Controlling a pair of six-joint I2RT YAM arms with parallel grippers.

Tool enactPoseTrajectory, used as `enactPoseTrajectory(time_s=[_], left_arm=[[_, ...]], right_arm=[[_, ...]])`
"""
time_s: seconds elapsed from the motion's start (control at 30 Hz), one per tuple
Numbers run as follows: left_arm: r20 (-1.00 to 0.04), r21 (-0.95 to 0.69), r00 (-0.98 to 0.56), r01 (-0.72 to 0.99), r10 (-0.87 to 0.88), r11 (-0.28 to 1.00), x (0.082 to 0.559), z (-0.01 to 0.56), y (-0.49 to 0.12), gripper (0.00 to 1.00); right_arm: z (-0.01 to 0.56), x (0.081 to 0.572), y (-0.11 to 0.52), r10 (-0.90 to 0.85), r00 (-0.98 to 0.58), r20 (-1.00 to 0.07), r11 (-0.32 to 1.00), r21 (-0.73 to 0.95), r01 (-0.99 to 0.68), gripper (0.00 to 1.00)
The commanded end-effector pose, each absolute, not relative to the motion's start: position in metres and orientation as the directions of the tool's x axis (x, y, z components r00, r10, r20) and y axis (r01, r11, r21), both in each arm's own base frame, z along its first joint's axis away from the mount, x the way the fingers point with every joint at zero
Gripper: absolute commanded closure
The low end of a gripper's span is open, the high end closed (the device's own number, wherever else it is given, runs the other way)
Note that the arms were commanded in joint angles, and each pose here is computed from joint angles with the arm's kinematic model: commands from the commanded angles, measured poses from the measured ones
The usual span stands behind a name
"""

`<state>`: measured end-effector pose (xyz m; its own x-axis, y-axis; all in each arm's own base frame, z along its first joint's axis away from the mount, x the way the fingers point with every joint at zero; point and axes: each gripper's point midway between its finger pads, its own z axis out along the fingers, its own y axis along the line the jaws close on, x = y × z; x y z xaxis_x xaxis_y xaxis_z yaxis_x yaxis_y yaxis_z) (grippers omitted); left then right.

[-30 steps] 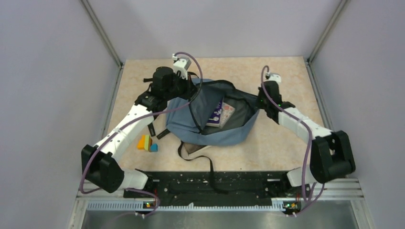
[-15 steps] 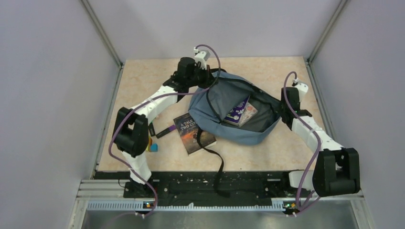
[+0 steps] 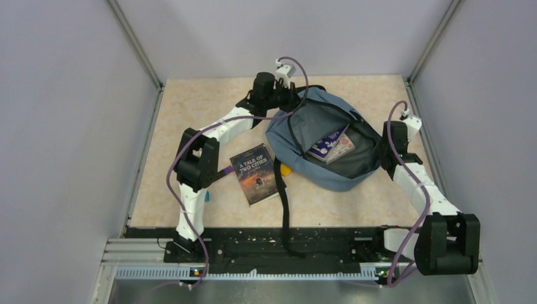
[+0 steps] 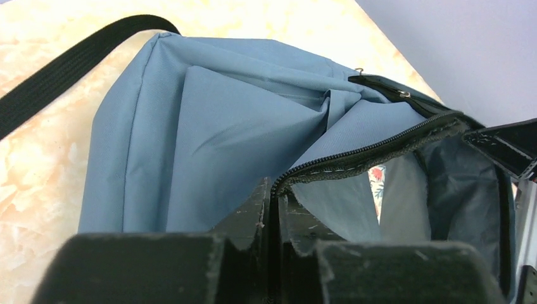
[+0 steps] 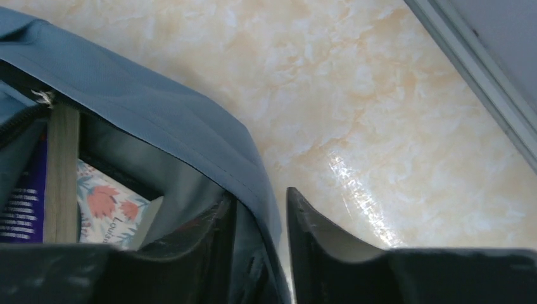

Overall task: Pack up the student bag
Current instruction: Adjust the student bag at the center of the board, then pick up the book from the center of the board.

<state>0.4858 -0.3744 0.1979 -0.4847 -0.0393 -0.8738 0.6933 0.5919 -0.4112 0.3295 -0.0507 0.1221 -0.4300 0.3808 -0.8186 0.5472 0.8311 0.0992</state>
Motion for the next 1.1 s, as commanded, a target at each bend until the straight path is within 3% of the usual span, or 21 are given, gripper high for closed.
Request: enactPoseTrajectory(time_s=[0.0,0.03,0.1,0.17,0.27,0.47,0.57,0.67,0.83,1.07], left_arm=[[-0.939,-0.315,-0.334,0.74,-0.082,0.595,0.499,0.247,-0.369,0.75],[-0.942,-0.303,-0.327,0.736,-0.075,0.606,0.497,0.25,-0.366,0.61],[-0.95,-0.273,-0.306,0.709,-0.065,0.65,0.491,0.255,-0.356,0.36],[-0.958,-0.24,-0.28,0.654,-0.066,0.717,0.486,0.262,-0.34,0.22],[-0.964,-0.228,-0.25,0.585,-0.094,0.778,0.467,0.271,-0.314,0.13],[-0.94,-0.294,-0.292,0.422,-0.179,0.858,0.42,0.253,-0.261,0.11],[-0.913,-0.349,-0.343,0.382,-0.219,0.856,0.39,0.238,-0.245,0.11],[-0.877,-0.399,-0.405,0.318,-0.257,0.86,0.368,0.215,-0.23,0.11],[-0.831,-0.446,-0.461,0.216,-0.312,0.868,0.339,0.185,-0.206,0.11],[-0.752,-0.513,-0.539,0.118,-0.379,0.85,0.304,0.155,-0.189,0.1]], right_arm=[[0.154,0.335,-0.046,0.386,-0.357,-0.85,0.848,0.174,0.501,0.43],[0.16,0.334,-0.043,0.387,-0.35,-0.853,0.854,0.188,0.484,0.33],[0.173,0.333,-0.038,0.386,-0.336,-0.859,0.866,0.212,0.454,0.24],[0.186,0.329,-0.035,0.385,-0.317,-0.867,0.872,0.23,0.432,0.14],[0.208,0.321,-0.029,0.363,-0.28,-0.888,0.887,0.238,0.396,0.08],[0.241,0.311,0.007,0.34,-0.258,-0.904,0.931,0.283,0.232,0.06],[0.253,0.311,0.046,0.332,-0.29,-0.898,0.942,0.333,0.046,0.06],[0.261,0.306,0.099,0.319,-0.334,-0.887,0.906,0.389,-0.165,0.06],[0.264,0.289,0.16,0.222,-0.348,-0.911,0.889,0.335,-0.311,0.06],[0.254,0.248,0.255,0.119,-0.4,-0.909,0.735,0.351,-0.579,0.12]])
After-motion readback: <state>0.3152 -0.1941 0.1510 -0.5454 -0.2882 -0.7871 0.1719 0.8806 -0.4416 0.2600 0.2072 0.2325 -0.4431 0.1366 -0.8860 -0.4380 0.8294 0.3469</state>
